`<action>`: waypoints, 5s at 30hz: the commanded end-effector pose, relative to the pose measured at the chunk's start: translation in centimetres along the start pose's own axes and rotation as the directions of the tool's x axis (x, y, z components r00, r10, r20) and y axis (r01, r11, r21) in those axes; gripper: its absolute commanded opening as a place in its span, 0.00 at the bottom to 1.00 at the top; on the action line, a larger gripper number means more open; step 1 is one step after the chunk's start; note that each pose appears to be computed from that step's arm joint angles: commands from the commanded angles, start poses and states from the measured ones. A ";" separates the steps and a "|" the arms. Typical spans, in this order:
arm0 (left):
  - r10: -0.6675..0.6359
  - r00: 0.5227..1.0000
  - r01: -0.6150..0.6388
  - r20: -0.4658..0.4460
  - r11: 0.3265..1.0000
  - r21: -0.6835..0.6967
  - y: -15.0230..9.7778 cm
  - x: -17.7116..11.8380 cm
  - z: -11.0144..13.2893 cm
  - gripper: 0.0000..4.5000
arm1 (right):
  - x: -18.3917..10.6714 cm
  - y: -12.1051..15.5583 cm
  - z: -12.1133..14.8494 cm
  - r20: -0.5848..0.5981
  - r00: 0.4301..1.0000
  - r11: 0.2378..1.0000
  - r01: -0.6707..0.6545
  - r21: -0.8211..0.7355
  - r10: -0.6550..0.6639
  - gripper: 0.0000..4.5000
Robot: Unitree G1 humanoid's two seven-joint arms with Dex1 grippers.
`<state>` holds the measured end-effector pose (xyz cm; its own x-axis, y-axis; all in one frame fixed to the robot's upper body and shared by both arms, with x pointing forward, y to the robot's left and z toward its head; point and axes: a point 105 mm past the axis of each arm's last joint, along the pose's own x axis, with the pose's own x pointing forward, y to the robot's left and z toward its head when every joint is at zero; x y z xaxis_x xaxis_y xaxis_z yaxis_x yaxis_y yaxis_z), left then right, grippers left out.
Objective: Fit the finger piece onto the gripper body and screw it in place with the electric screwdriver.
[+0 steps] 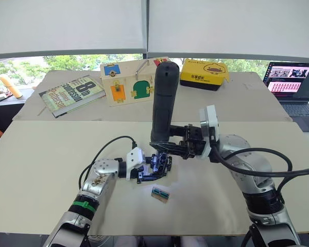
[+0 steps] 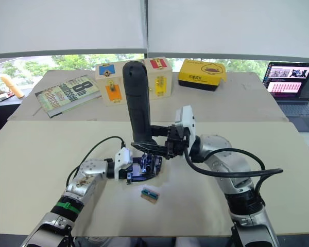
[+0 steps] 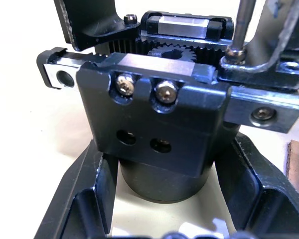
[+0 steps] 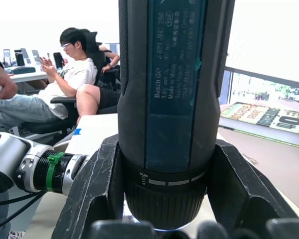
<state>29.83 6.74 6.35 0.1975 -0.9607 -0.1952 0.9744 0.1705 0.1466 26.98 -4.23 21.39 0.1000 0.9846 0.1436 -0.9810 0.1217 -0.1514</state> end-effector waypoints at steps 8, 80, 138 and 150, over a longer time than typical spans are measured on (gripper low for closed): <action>-0.018 0.999 0.016 -0.036 0.999 -0.046 -0.8 0.1 -1.4 0.51 | 0.1 1.2 3.1 0.058 0.989 0.988 -0.129 -0.085 0.134 0.42; -0.178 0.978 0.183 -0.112 0.982 0.038 -5.4 -7.4 0.8 0.99 | -4.7 8.3 4.6 0.082 0.994 0.986 -0.059 -0.155 0.073 0.42; -0.267 0.960 0.270 -0.085 0.963 0.023 -7.7 -1.3 -1.5 0.99 | -2.0 6.3 -1.4 0.009 0.986 0.976 -0.166 -0.143 0.169 0.42; -0.259 0.961 0.262 -0.098 0.965 0.014 -7.7 -1.3 -2.0 0.99 | -2.4 6.1 -1.9 -0.012 0.987 0.978 -0.161 -0.130 0.160 0.42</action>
<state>23.41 7.75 5.39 -0.0073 -0.9557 -0.2943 0.9827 -0.0613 0.1746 21.37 -5.33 17.03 -0.0476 0.9963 0.0710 -0.9717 -0.0297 -0.2345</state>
